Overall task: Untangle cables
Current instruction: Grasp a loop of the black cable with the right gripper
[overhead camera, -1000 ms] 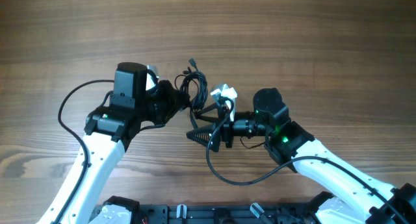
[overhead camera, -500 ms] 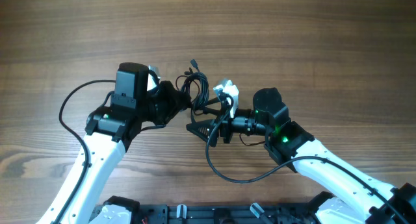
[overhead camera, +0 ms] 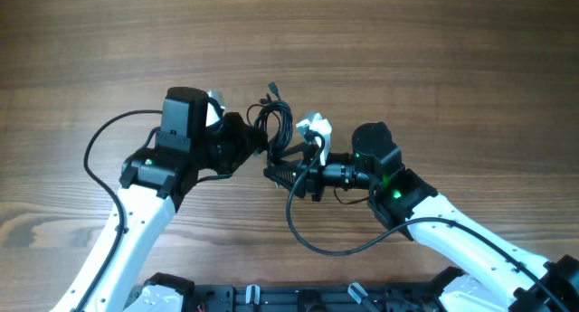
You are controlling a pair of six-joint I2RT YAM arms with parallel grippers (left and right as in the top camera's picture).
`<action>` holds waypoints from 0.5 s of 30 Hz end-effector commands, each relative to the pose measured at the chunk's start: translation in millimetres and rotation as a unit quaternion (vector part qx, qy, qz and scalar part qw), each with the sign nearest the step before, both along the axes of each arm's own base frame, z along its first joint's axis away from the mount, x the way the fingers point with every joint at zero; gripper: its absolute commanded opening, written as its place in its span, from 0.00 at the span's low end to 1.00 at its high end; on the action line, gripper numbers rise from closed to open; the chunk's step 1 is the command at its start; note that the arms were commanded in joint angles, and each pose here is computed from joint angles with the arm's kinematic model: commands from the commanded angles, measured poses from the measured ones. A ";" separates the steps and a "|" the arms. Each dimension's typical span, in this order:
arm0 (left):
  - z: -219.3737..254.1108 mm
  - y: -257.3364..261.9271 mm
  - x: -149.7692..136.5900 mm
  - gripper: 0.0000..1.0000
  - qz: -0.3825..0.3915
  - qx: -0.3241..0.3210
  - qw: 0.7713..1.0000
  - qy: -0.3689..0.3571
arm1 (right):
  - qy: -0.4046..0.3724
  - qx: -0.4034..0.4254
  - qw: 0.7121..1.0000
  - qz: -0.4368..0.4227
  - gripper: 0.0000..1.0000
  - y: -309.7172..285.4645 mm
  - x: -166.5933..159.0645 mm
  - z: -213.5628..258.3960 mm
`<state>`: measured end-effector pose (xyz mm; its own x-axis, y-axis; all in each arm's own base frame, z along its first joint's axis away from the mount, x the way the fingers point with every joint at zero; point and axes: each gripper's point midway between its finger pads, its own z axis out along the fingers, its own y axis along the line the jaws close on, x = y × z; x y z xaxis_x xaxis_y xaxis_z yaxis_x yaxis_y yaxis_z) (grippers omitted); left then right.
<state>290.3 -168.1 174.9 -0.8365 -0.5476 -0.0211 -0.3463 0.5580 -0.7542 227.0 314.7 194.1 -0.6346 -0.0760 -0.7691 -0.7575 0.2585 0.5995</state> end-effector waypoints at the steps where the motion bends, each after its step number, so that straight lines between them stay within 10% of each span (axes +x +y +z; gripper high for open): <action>1: 8.7 -11.2 -3.3 0.04 -0.027 -0.007 1.000 -0.015 | 0.029 0.010 0.999 0.012 0.45 3.7 -4.4 3.4; 5: 6.2 -12.0 -2.9 0.04 -0.021 0.006 1.000 -0.017 | 0.064 0.015 0.998 0.005 0.49 3.8 -4.5 3.4; 15: -5.0 0.2 4.5 0.04 0.033 0.069 0.997 -0.023 | 0.083 0.003 0.996 -0.009 0.16 -1.6 -0.3 -4.6</action>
<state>287.9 -176.7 167.9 -0.8250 -0.5593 -0.0812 -0.3451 0.6121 -0.7115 221.3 314.7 190.1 -0.7424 -0.0668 -0.6666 -0.6586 0.2545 0.7081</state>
